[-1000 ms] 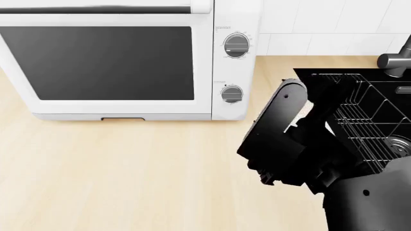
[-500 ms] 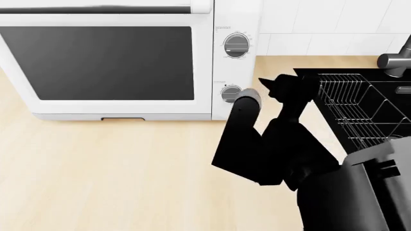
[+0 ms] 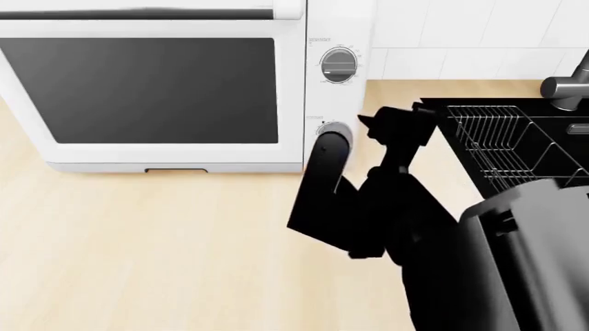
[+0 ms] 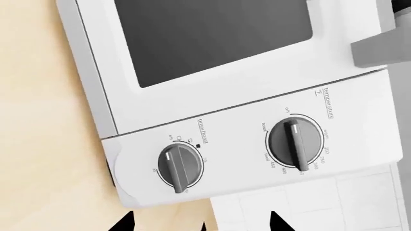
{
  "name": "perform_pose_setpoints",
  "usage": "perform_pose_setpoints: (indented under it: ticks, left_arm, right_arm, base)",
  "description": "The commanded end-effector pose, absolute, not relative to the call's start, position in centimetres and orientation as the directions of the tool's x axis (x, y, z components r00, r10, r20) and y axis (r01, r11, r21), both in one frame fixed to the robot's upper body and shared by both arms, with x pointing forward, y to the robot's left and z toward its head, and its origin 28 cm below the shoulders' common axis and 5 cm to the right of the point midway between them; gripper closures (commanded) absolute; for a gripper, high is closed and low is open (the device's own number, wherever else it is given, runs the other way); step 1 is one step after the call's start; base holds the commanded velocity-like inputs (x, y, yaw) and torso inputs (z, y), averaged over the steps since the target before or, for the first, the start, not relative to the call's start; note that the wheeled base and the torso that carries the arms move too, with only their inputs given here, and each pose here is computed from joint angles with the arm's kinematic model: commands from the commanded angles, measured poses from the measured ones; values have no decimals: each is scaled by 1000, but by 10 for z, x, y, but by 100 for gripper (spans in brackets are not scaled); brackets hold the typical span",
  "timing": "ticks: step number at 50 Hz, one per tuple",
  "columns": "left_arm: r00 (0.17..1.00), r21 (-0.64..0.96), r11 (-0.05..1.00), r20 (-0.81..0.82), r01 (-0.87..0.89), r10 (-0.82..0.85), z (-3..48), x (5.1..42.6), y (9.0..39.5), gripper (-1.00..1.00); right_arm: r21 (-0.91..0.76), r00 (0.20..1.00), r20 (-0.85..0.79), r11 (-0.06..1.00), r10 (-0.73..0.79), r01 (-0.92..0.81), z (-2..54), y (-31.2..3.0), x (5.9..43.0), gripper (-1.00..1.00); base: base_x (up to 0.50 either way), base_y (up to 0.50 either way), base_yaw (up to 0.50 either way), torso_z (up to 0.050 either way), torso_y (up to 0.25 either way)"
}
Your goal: Turn on the toaster oven by setting the timer.
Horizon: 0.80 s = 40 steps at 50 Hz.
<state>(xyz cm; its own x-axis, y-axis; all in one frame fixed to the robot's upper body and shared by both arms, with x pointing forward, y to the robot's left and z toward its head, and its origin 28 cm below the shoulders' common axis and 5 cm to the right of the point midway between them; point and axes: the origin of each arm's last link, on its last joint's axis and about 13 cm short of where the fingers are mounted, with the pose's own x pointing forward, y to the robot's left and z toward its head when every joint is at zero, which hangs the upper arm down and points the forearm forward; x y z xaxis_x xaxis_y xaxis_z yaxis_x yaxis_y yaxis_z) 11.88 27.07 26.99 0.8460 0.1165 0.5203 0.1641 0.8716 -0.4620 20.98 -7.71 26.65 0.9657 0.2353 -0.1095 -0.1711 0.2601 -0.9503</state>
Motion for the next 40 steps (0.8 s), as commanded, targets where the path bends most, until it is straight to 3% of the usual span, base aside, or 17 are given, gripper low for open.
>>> perform_pose_setpoints:
  ticks: [1,19,40]
  left_arm:
    - [846,-464,870,521,166,117,269,120,271,-100]
    - [845,-468,868,521,167,118,268,120,271,-100]
    - [846,-476,864,519,164,125,268,120,272,-100]
  right_arm:
    - [-935,966,-113,302,234,-183,270,-75,211,-100]
    - [-936,966,-212,252,145,-244,270,-74,214,-100]
    - [-951,969,-211,200,130,-234,278,-67,217,-100]
  base:
    - [0,0,0,0,0]
    - [0,0,0,0,0]
    - [0,0,0,0,0]
